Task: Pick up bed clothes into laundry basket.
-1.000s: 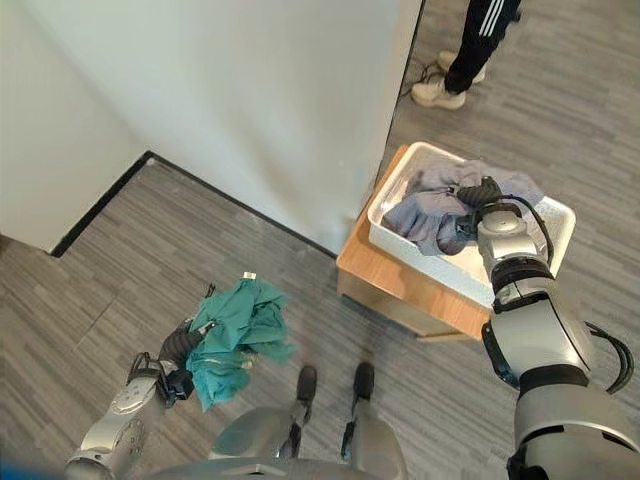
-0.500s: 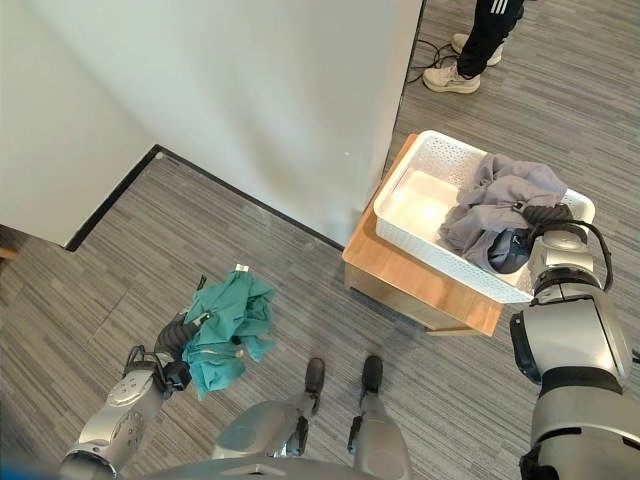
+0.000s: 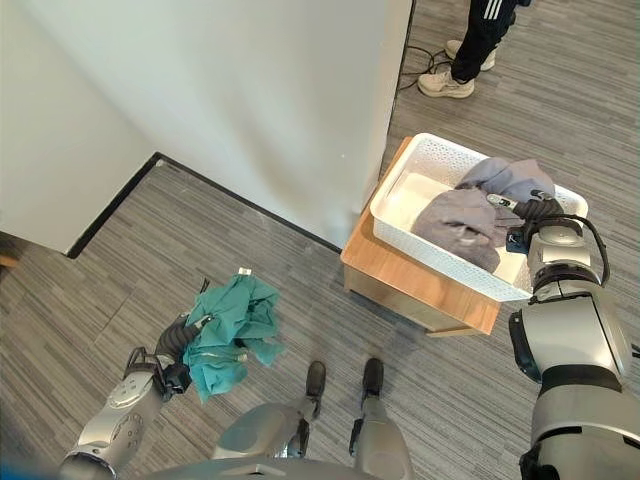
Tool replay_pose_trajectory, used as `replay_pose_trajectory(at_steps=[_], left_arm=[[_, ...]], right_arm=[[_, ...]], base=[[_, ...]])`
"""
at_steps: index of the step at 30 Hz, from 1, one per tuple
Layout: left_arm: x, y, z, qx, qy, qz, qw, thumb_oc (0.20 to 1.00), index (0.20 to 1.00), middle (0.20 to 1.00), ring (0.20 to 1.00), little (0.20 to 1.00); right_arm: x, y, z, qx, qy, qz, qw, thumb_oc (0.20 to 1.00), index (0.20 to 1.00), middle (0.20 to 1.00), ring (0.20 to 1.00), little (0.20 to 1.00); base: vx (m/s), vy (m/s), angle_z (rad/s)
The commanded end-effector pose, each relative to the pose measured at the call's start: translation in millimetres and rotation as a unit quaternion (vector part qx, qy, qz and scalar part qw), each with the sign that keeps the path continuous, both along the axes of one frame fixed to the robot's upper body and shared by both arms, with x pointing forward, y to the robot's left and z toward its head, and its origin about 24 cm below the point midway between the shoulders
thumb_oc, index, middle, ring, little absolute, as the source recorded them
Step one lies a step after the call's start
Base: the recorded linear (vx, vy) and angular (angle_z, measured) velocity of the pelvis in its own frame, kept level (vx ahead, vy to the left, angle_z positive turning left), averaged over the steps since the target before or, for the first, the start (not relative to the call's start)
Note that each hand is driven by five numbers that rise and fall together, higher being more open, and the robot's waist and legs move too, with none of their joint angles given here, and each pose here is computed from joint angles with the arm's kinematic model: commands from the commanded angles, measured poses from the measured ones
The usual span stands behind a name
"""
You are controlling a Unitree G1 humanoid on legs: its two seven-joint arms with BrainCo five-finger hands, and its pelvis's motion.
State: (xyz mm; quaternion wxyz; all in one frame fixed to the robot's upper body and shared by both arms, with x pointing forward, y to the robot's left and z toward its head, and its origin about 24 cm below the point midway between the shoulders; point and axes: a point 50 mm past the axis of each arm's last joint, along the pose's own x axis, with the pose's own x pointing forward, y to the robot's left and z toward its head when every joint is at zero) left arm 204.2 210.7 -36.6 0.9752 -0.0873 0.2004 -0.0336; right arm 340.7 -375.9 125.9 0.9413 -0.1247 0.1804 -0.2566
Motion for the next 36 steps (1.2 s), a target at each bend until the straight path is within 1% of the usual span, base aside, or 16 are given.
replay_pose_trajectory(at_steps=[1,4,5,6,7,8,9,10,11,18,24,26,29,34,35,36], left_arm=[[-0.1,-7.4,12.5,-0.016,-0.035,-0.022,0.999,0.200,0.200,0.200,0.200,0.200],[3.4,-4.0,18.2,-0.016,-0.048,-0.015,0.999,0.200,0.200,0.200,0.200,0.200],[10.9,2.3,32.2,-0.006,-0.079,-0.014,0.997,0.200,0.200,0.200,0.200,0.200],[10.6,2.6,32.2,-0.005,-0.078,-0.014,0.997,0.200,0.200,0.200,0.200,0.200],[20.4,15.7,55.7,0.016,-0.127,-0.006,0.992,0.200,0.200,0.200,0.200,0.200],[25.3,22.9,67.3,0.024,-0.152,0.006,0.988,0.200,0.200,0.200,0.200,0.200],[29.8,29.0,80.3,0.037,-0.175,0.009,0.984,0.200,0.200,0.200,0.200,0.200],[42.8,38.7,108.3,0.060,-0.226,0.014,0.972,0.200,0.200,0.200,0.200,0.200],[51.7,38.4,127.1,0.080,-0.257,-0.007,0.963,0.200,0.200,0.200,0.200,0.200],[92.4,0.2,204.5,0.126,-0.384,-0.100,0.909,0.200,0.200,0.200,0.200,0.200],[102.5,-18.3,222.3,0.131,-0.413,-0.130,0.892,0.200,0.200,0.200,0.200,0.200],[111.1,-30.7,238.5,0.149,-0.432,-0.150,0.877,0.200,0.200,0.200,0.200,0.200],[132.1,-41.7,247.8,0.166,-0.422,-0.166,0.876,0.200,0.200,0.200,0.200,0.200],[132.7,-42.5,248.2,0.167,-0.422,-0.167,0.875,0.200,0.200,0.200,0.200,0.200],[141.5,-43.6,251.1,0.177,-0.412,-0.165,0.879,0.200,0.200,0.200,0.200,0.200],[163.4,-50.9,269.6,0.197,-0.406,-0.158,0.878,0.200,0.200,0.200,0.200,0.200]], right_arm=[[9.0,4.3,20.2,-0.076,0.001,0.041,0.996,1.000,1.000,1.000,1.000,1.000],[12.8,10.6,20.3,-0.074,-0.008,0.056,0.996,1.000,1.000,1.000,1.000,1.000],[21.2,24.9,24.7,-0.073,-0.034,0.091,0.993,1.000,1.000,1.000,1.000,1.000],[21.1,25.1,24.1,-0.073,-0.034,0.091,0.993,1.000,1.000,1.000,1.000,1.000],[29.3,54.6,27.6,-0.075,-0.080,0.163,0.981,1.000,1.000,1.000,1.000,1.000],[27.9,73.4,25.3,-0.050,-0.119,0.204,0.971,1.000,1.000,1.000,1.000,1.000],[16.6,87.3,11.9,-0.013,-0.145,0.232,0.962,1.000,1.000,1.000,1.000,1.000],[-11.8,105.5,-3.3,0.040,-0.191,0.279,0.940,1.000,1.000,1.000,1.000,1.000],[-24.4,105.7,-4.5,0.054,-0.208,0.287,0.934,1.000,1.000,1.000,1.000,1.000],[-81.4,117.7,-4.0,0.074,-0.278,0.300,0.909,1.000,1.000,1.000,1.000,1.000],[-94.4,116.2,2.8,0.074,-0.307,0.290,0.904,1.000,1.000,1.000,1.000,1.000],[-101.9,120.4,7.9,0.074,-0.323,0.300,0.895,1.000,1.000,1.000,1.000,1.000],[-113.6,133.3,-6.9,0.134,-0.307,0.321,0.886,1.000,1.000,1.000,1.000,1.000],[-113.8,133.0,-6.9,0.134,-0.308,0.320,0.886,1.000,1.000,1.000,1.000,1.000],[-115.8,138.7,-12.5,0.148,-0.295,0.331,0.884,1.000,1.000,1.000,1.000,1.000],[-117.5,156.9,-30.0,0.189,-0.260,0.356,0.877,1.000,1.000,1.000,1.000,1.000]], base=[[0.00,0.000,0.00],[0.00,0.000,0.00],[0.00,0.000,0.00],[0.04,0.014,-0.01],[0.04,0.011,-0.05],[0.06,0.015,-0.09],[0.10,-0.002,-0.25],[0.12,-0.013,-0.26],[0.13,-0.027,-0.08],[0.07,-0.025,-0.02],[0.02,0.000,-0.12],[0.03,-0.008,-0.08],[0.02,-0.010,0.00],[0.00,-0.001,-0.24],[0.04,-0.011,0.01],[0.05,-0.009,0.03]])
